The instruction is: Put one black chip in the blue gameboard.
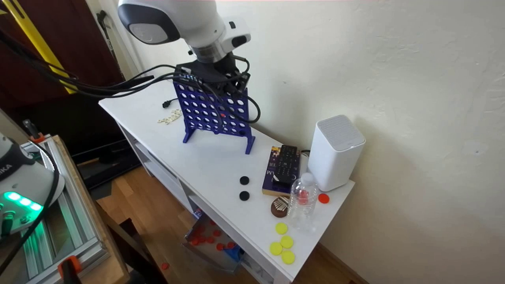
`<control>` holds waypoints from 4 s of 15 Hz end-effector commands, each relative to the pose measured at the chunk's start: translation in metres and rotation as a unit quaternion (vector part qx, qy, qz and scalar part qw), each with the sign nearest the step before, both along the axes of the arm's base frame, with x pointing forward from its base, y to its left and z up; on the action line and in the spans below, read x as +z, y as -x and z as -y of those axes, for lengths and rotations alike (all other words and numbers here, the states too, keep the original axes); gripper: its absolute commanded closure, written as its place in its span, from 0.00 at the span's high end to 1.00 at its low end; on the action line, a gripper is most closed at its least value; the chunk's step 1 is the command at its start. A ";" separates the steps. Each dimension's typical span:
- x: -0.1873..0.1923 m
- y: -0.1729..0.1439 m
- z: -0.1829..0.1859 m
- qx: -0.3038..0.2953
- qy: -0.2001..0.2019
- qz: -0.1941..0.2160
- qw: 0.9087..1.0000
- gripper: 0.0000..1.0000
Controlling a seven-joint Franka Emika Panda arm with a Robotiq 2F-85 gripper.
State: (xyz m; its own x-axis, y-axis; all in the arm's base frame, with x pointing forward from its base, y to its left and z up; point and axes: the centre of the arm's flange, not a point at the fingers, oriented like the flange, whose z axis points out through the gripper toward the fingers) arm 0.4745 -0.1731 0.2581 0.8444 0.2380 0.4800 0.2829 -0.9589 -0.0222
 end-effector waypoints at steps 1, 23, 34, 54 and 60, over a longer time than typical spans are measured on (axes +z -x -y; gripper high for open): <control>0.013 0.024 0.003 0.011 -0.007 0.020 1.000 0.09; 0.012 0.013 0.009 0.034 -0.061 0.058 0.996 0.09; 0.009 0.007 0.013 0.014 -0.094 0.067 0.993 0.34; 0.006 -0.012 0.023 0.019 -0.121 0.085 0.989 0.09; 0.005 -0.017 0.027 0.021 -0.129 0.090 0.987 0.09</control>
State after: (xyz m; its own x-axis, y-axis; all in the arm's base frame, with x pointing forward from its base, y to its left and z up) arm 0.4879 -0.1952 0.2634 0.7444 0.1442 0.6520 0.3499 -0.9159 -0.1968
